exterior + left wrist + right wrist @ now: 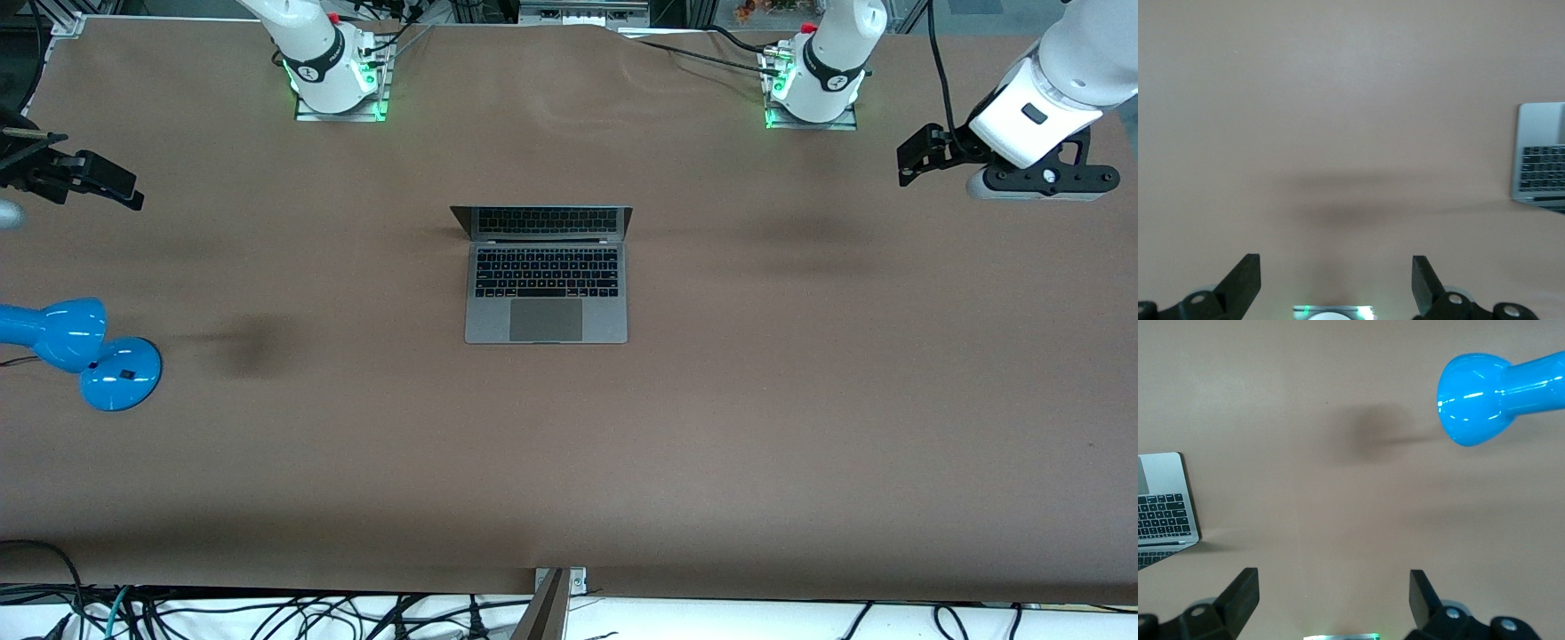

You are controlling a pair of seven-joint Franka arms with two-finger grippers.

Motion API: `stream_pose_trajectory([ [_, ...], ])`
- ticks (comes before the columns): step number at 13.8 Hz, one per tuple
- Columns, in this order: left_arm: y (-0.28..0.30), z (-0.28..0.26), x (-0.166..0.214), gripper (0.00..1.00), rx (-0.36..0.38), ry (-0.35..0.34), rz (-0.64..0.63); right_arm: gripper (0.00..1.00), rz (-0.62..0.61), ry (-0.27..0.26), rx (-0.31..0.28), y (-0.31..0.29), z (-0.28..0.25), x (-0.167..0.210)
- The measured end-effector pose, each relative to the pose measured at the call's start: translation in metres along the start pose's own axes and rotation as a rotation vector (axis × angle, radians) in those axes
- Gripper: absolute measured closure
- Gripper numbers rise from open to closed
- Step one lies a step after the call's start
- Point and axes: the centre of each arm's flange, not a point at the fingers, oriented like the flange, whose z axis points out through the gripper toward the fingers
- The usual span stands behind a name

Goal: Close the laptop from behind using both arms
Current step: 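Lift both grippers from rest and start moving toward the laptop, then move both grippers over the laptop screen's back edge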

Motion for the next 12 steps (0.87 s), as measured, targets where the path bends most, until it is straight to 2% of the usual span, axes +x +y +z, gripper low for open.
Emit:
stream_pose_trajectory([
  [7,0.105,-0.002,-0.012,0.00,0.012,0.024,-0.002,0.00,-0.003,0.000,0.000,-0.001,0.000,0.000],
  [10,0.152,0.008,-0.006,0.00,0.009,0.005,-0.045,0.00,-0.003,0.000,0.000,-0.002,0.000,0.000],
  [12,0.178,0.017,0.001,0.00,-0.020,-0.024,-0.078,0.00,-0.003,0.000,0.000,-0.002,0.000,0.000],
])
